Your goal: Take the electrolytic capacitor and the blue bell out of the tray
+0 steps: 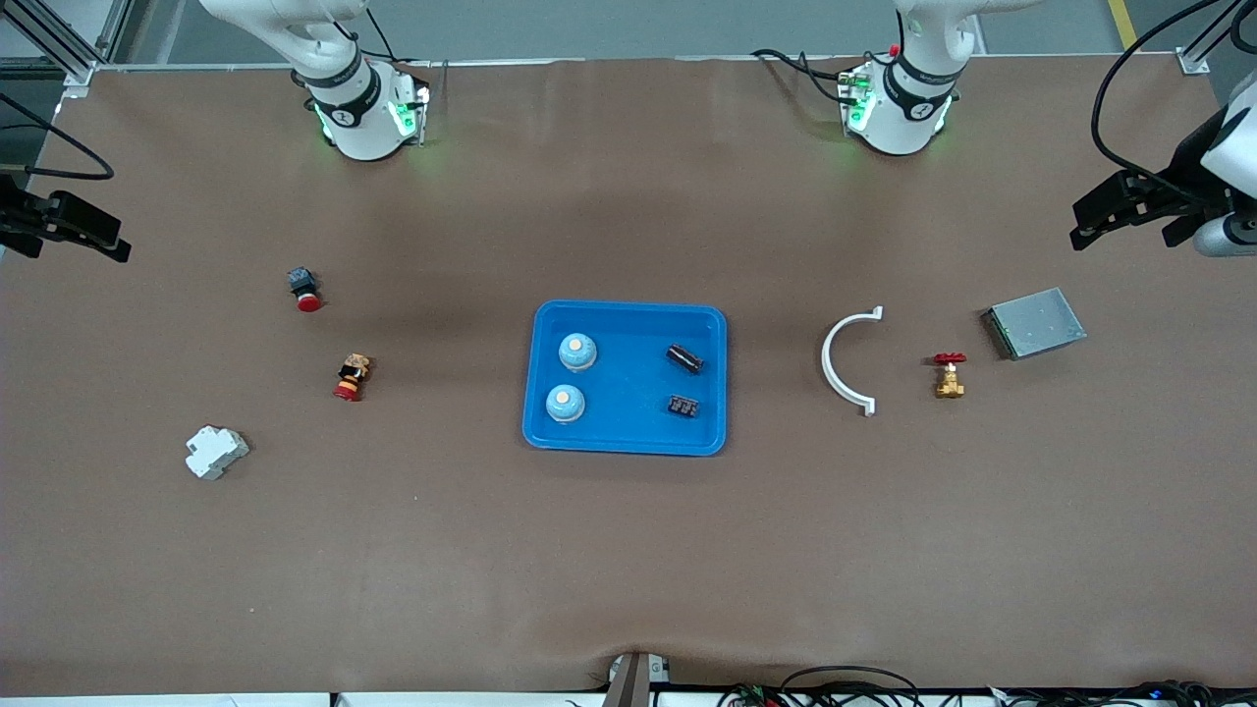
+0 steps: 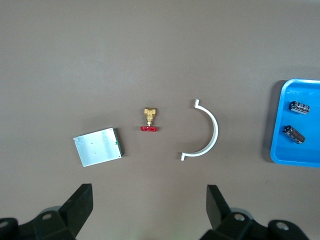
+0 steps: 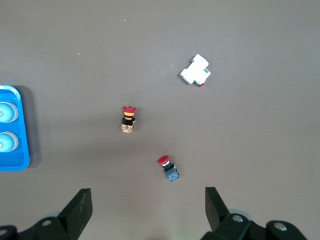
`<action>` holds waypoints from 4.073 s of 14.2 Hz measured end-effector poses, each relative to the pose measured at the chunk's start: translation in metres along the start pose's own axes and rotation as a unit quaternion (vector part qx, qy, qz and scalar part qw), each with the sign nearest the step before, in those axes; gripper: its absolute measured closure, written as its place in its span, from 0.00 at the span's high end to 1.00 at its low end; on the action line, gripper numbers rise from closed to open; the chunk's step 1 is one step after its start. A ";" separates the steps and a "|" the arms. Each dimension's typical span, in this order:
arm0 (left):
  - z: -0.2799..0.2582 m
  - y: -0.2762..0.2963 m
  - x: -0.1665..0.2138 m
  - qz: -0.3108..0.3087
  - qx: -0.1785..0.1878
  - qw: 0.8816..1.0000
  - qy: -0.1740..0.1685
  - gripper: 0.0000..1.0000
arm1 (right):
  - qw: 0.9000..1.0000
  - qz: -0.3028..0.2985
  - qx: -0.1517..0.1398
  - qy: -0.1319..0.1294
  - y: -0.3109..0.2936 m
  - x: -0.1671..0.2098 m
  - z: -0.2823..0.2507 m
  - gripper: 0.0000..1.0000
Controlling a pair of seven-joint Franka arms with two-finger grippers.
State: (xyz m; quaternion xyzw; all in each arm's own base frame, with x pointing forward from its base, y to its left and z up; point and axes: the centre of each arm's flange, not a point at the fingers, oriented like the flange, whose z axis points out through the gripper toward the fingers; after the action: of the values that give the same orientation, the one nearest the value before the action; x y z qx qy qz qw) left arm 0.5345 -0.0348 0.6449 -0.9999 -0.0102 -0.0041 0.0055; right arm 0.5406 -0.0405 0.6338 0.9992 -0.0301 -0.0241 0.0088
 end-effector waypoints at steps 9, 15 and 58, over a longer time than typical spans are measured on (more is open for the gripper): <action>0.000 -0.007 -0.001 -0.007 0.002 1.000 -0.005 1.00 | 1.000 -0.006 0.000 0.000 -0.007 0.000 0.000 1.00; 0.017 -0.005 0.005 -0.004 0.002 1.000 -0.028 1.00 | 1.000 0.002 0.000 0.000 -0.021 0.000 0.000 1.00; 0.371 0.370 0.015 -0.430 0.000 0.898 -0.090 1.00 | 0.996 0.071 0.041 -0.031 -0.436 0.026 0.327 1.00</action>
State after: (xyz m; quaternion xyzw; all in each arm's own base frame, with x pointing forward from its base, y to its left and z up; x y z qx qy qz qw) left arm 0.5601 -0.4001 0.2702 -0.8941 -0.4400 0.0836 0.0023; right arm 0.5762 0.3878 0.2981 0.9929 -0.1019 -0.0527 -0.0310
